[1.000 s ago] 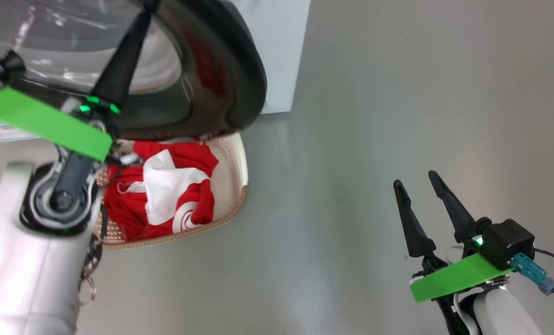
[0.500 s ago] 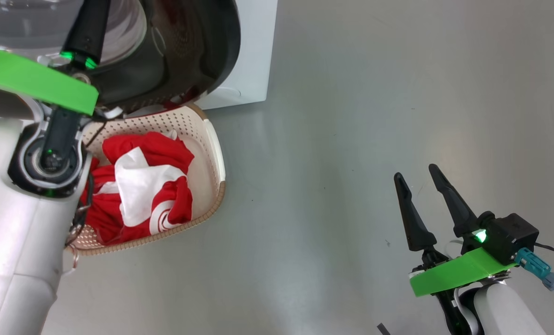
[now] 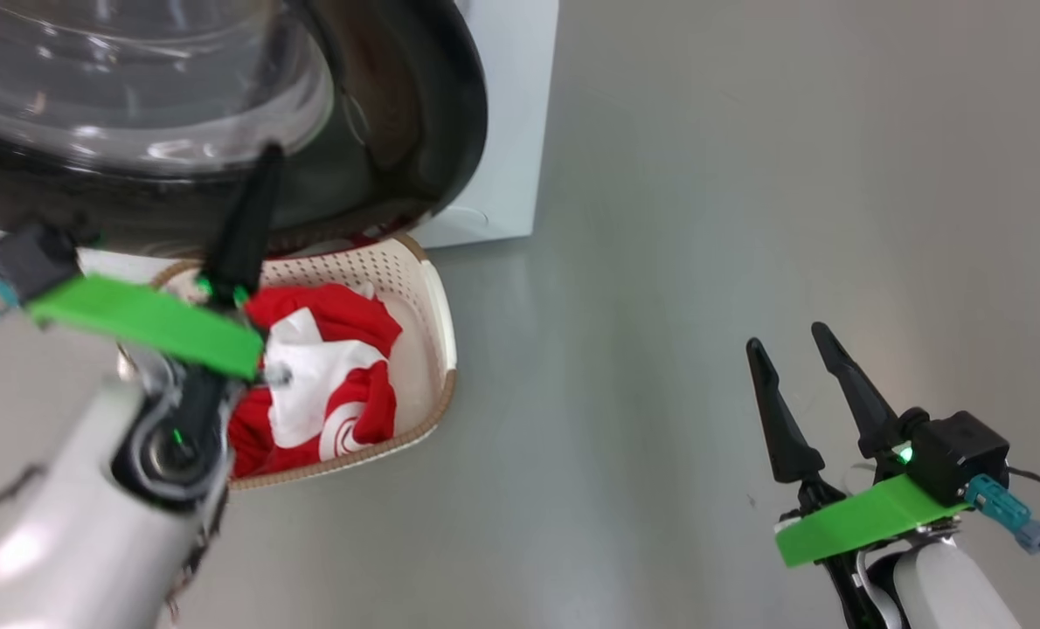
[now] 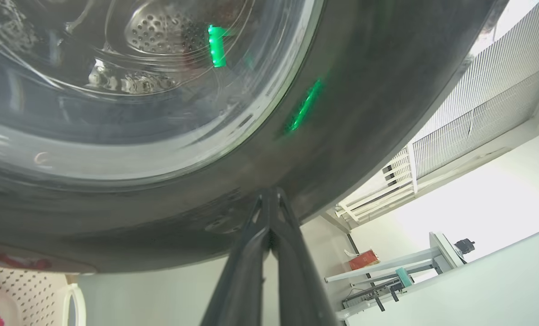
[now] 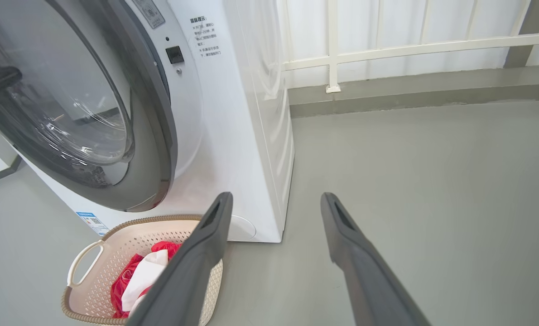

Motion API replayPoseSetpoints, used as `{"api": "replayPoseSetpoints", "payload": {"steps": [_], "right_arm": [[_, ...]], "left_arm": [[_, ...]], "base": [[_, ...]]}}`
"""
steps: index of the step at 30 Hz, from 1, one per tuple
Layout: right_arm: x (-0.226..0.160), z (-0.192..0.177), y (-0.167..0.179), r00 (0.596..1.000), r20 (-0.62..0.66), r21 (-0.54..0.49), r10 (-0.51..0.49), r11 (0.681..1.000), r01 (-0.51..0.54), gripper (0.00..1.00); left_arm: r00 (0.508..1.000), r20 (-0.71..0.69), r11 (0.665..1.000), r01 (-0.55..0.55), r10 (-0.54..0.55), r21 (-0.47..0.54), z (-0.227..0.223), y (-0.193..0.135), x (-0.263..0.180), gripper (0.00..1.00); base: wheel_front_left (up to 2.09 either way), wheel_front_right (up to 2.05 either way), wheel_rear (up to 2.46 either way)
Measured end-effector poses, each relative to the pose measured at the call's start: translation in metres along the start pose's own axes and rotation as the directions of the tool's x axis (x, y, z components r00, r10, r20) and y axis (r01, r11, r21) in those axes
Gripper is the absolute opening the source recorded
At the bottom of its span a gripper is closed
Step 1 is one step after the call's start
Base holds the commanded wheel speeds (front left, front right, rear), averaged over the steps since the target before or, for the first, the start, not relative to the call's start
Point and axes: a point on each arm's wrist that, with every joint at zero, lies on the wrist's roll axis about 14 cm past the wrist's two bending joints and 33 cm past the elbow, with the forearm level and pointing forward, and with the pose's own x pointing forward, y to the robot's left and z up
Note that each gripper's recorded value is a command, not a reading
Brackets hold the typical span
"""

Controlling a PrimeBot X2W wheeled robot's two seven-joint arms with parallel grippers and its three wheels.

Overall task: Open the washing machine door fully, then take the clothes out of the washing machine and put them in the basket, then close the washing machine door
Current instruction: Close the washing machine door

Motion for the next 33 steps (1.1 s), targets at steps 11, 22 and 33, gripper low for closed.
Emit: {"api": "replayPoseSetpoints", "payload": {"steps": [11,22,33], "right_arm": [[-0.022,0.000,0.016,0.999,-0.008,-0.026,0.043,0.999,-0.043,1.00],[-0.037,0.003,0.029,0.997,-0.002,-0.033,0.078,0.996,-0.078,1.00],[-0.042,0.001,0.029,0.997,-0.010,-0.034,0.076,0.997,-0.076,1.00]], "left_arm": [[0.984,0.023,0.984,-0.177,0.176,0.024,-0.006,0.040,-0.091,0.39],[0.938,0.141,0.937,-0.333,0.318,0.104,0.014,0.071,-0.172,1.00],[0.893,0.244,0.885,-0.427,0.379,0.188,0.035,0.086,-0.213,1.00]], "base": [[0.00,0.00,0.00],[0.00,0.00,0.00],[0.00,0.00,0.00]]}}
